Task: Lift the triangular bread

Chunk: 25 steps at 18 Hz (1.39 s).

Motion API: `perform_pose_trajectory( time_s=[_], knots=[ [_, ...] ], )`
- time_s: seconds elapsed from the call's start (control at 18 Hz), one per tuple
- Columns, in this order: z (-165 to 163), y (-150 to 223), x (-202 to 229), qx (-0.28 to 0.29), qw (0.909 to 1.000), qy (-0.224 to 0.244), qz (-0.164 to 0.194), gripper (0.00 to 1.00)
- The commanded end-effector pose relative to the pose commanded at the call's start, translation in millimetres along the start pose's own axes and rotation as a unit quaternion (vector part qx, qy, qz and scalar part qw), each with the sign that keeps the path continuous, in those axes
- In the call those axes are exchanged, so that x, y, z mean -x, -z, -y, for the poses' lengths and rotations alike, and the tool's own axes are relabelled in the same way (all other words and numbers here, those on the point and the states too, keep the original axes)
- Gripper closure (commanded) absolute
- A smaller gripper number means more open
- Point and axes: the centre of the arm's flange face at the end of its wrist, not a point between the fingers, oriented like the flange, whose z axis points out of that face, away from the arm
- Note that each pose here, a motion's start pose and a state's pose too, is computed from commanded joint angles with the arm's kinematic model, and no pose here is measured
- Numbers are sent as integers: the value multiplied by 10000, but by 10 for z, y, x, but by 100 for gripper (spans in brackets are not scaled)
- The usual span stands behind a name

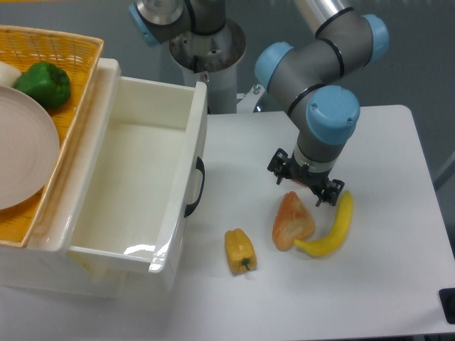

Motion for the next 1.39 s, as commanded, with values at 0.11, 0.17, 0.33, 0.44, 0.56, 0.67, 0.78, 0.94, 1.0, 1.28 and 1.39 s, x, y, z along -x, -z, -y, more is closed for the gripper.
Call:
perform_pose_trajectory(
  time_s=[0.11,0.17,0.33,0.44,0.56,0.67,0.78,0.94,1.0,1.28,1.39],
  knots=[
    [2,-11,1,0,10000,8,-17,0],
    [16,-38,2,-7,10000,1,-37,0],
    [26,-105,7,26,9999,55,-89,0],
    [13,-179,-19,59,9998,49,-158,0],
    [16,-248,-36,76,9997,34,-210,0],
    [23,-359,-63,110,9995,13,-279,0],
    [19,-441,-91,81,9997,12,-218,0],
    [50,-565,-127,22,10000,-37,-76,0],
    [64,-571,-142,23,10000,-45,-76,0],
    [115,-740,-95,21,10000,-76,-52,0],
    [174,-856,-78,15,9999,-107,-21,0]
  ],
)
